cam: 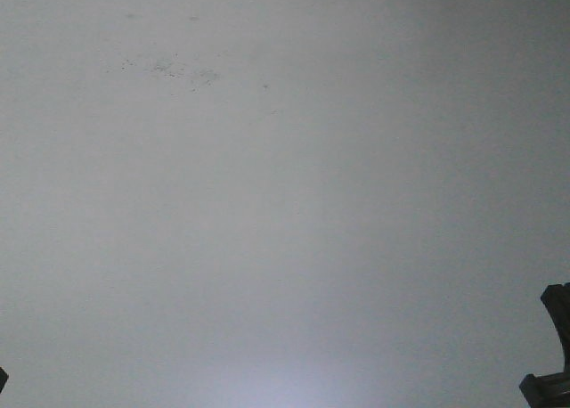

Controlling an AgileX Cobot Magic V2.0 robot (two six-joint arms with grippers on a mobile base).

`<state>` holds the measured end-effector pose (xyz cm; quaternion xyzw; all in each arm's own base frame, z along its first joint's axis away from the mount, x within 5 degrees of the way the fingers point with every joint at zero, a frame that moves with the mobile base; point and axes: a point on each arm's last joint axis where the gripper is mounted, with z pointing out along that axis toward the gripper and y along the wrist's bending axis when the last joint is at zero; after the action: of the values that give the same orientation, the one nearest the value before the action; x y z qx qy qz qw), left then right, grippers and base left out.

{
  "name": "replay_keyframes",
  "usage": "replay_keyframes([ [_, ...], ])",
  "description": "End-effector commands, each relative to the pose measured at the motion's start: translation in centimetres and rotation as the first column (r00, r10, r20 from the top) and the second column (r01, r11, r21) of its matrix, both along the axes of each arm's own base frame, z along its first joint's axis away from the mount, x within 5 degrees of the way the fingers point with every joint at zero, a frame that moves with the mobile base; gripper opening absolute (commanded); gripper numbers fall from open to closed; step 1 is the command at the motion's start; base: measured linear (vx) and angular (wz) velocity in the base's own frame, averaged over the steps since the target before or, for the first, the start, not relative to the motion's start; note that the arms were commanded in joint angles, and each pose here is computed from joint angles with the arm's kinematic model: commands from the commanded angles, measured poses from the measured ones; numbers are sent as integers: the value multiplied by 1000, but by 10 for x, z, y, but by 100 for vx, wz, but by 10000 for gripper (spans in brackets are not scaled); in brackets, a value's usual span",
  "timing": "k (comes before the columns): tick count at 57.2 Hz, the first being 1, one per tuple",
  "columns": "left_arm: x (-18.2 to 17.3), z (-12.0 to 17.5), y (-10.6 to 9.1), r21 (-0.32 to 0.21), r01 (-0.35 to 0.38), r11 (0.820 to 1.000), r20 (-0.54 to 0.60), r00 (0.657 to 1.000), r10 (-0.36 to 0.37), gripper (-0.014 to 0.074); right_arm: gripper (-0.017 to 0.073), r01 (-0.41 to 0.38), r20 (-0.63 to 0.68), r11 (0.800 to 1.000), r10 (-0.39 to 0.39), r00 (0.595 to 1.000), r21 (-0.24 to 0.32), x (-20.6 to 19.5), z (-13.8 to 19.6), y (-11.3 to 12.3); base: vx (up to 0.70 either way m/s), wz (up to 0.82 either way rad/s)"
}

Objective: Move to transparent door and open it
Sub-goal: 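Drive the base toward the white-framed glass sliding door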

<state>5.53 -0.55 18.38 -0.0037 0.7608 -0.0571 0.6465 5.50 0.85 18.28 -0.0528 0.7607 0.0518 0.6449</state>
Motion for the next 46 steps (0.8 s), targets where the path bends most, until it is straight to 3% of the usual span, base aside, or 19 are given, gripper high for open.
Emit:
replay_keyframes([
  [1, 1, -2, 0, -10, -4, 1000, 62, 998, 5, -6, -8, 3, 86, 1000, -4, 996, 12, 1, 4, 0, 0, 0],
  [46, 1, -2, 0, -10, -4, 1000, 62, 998, 5, -6, -8, 3, 86, 1000, -4, 996, 12, 1, 4, 0, 1, 2],
])
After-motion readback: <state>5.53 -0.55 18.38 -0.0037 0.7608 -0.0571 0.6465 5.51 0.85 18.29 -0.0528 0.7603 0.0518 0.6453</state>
